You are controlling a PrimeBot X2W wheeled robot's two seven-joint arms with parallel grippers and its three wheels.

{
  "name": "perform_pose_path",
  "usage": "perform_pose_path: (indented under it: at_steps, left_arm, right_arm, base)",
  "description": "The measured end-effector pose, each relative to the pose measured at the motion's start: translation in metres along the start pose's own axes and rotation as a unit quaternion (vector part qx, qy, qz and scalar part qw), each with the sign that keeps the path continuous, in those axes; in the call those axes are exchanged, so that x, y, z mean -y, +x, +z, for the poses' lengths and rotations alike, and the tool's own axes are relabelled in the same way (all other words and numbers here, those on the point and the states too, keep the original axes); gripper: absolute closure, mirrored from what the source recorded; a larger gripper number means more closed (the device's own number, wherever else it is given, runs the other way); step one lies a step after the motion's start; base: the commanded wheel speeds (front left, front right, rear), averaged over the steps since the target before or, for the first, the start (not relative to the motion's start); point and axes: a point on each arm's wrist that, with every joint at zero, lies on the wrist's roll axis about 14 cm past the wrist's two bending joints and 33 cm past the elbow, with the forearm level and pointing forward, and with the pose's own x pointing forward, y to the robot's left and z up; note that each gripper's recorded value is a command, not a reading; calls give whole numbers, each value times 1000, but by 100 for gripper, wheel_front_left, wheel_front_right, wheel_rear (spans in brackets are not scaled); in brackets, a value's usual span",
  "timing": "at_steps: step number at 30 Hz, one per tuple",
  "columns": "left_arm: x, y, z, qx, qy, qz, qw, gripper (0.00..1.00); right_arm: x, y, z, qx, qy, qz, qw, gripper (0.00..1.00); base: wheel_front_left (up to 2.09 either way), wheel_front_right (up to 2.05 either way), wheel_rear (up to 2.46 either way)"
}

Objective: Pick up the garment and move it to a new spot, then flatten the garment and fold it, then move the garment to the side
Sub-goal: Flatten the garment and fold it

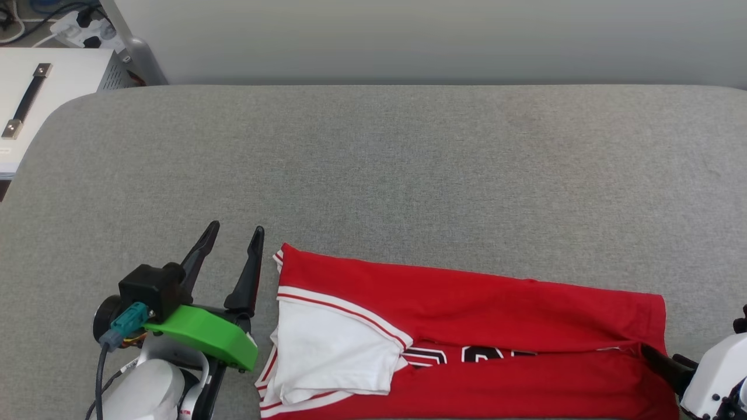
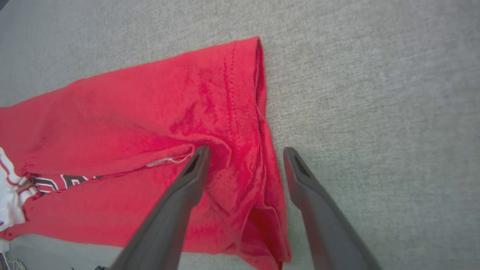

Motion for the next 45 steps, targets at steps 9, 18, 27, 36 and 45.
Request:
perform_pose_path:
  at_steps: [9, 18, 27, 36, 45]
  left_arm:
    - [-18, -2, -15, -10, 4, 20, 1000, 0]
    - [-29, -1, -27, -19, 1, 34, 999, 0]
    - [-34, -1, -34, -23, -1, 41, 999, 0]
    - [-34, -2, -30, -17, -1, 41, 999, 0]
    - [-27, -3, -22, -4, -5, 34, 999, 0]
  right_arm:
    - [4, 15, -13, -31, 43, -23, 998, 0]
    - [-11, 29, -27, -76, 63, -3, 995, 0]
    - [-27, 36, -29, -79, 64, 20, 995, 100]
    - [-24, 33, -16, -28, 59, 16, 998, 100]
    - [10, 15, 14, 36, 22, -28, 999, 100]
  base:
    - [0, 0, 0]
    - [0, 0, 0]
    - [0, 0, 0]
    - [0, 0, 0]
    - [0, 0, 0]
